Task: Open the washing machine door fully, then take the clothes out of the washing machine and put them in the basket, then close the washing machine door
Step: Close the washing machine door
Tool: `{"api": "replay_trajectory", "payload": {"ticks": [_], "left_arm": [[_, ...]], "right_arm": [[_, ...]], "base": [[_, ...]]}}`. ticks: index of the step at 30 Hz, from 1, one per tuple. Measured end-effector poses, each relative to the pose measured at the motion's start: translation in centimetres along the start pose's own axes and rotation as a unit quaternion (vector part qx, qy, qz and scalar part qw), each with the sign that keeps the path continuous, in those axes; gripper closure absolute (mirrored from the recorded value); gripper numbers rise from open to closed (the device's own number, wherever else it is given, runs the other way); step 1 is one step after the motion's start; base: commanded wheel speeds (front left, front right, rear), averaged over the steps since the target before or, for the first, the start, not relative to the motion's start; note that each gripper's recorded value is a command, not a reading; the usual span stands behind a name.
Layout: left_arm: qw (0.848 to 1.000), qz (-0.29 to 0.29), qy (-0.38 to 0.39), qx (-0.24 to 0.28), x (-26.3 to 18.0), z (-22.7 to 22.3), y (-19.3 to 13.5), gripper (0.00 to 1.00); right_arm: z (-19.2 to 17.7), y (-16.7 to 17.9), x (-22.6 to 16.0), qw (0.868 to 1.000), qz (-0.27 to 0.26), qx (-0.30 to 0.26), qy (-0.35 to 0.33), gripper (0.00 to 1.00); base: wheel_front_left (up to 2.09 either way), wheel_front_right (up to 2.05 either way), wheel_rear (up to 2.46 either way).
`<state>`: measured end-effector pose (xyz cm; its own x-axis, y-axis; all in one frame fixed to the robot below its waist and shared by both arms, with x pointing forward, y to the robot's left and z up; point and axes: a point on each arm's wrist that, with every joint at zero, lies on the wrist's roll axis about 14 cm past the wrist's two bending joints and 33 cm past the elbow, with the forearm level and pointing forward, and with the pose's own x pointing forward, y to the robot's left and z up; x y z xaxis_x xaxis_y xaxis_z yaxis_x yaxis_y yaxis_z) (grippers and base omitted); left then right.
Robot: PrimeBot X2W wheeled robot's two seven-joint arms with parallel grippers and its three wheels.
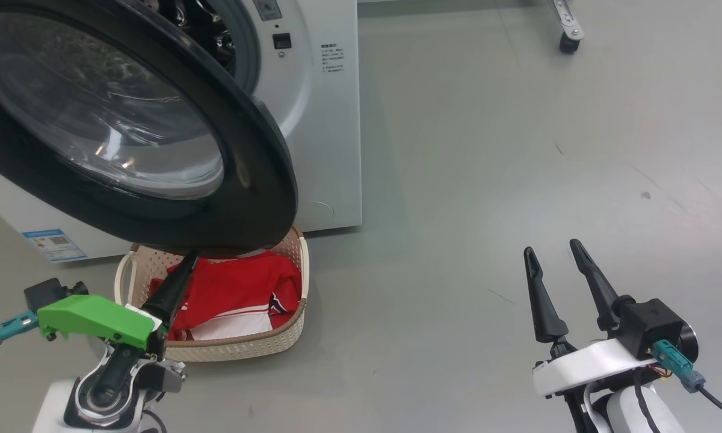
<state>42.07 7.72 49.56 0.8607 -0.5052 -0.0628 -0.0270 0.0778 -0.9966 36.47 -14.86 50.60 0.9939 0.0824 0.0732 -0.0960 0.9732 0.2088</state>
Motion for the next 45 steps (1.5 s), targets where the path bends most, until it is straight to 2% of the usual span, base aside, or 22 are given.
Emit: {"api": "replay_trajectory", "payload": {"ticks": [5, 12, 14, 19, 24, 30, 36, 42, 43, 44, 45], "left_arm": [[0.994, 0.009, -0.055, 0.089, -2.1, 2.6, -0.5, 1.0], [0.971, 0.032, -0.119, 0.207, -5.2, 5.2, -0.6, 1.0], [0.962, 0.031, -0.137, 0.236, -6.0, 5.8, -0.9, 1.0], [0.927, 0.024, -0.151, 0.342, -6.9, 6.1, -2.2, 1.0], [0.894, 0.047, -0.156, 0.417, -8.5, 5.7, -0.5, 1.0], [0.868, 0.051, -0.164, 0.466, -9.6, 5.1, 0.5, 1.0], [0.855, 0.076, -0.148, 0.491, -10.5, 4.5, 2.6, 1.0], [0.847, 0.085, -0.141, 0.505, -10.6, 4.3, 3.1, 1.0], [0.848, 0.086, -0.142, 0.503, -10.6, 4.2, 3.2, 0.93], [0.848, 0.087, -0.143, 0.502, -10.6, 4.1, 3.3, 0.51], [0.848, 0.087, -0.145, 0.503, -10.6, 4.1, 3.3, 0.0]], "right_arm": [[-0.1, 1.7, 0.3, 1.0, 0.029, 0.0, 0.001, 0.0], [-0.5, 3.1, 0.5, 0.999, 0.052, 0.0, 0.005, 0.0], [-0.4, 3.5, 0.7, 0.998, 0.058, 0.001, 0.003, 0.0], [-0.5, 4.1, 0.9, 0.998, 0.067, 0.001, 0.005, 0.0], [-0.8, 4.4, 1.1, 0.997, 0.073, 0.001, 0.008, 0.0], [-0.9, 4.5, 1.1, 0.997, 0.075, 0.001, 0.01, 0.0], [-1.0, 4.7, 1.2, 0.997, 0.08, 0.003, 0.012, 0.0], [-1.2, 4.8, 1.1, 0.997, 0.081, 0.003, 0.014, 0.0], [-1.2, 4.8, 1.1, 0.997, 0.081, 0.003, 0.015, 0.0], [-1.3, 4.8, 1.1, 0.997, 0.081, 0.003, 0.016, 0.0], [-1.4, 4.8, 1.1, 0.997, 0.081, 0.003, 0.018, 0.0]], "base": [[0.0, 0.0, 0.0], [0.0, 0.0, 0.0], [0.0, 0.0, 0.0], [0.0, 0.0, 0.0], [0.0, 0.0, 0.0], [0.0, 0.0, 0.0], [0.0, 0.0, 0.0], [0.0, 0.0, 0.0], [0.0, 0.0, 0.0], [0.0, 0.0, 0.0], [0.0, 0.0, 0.0]]}}
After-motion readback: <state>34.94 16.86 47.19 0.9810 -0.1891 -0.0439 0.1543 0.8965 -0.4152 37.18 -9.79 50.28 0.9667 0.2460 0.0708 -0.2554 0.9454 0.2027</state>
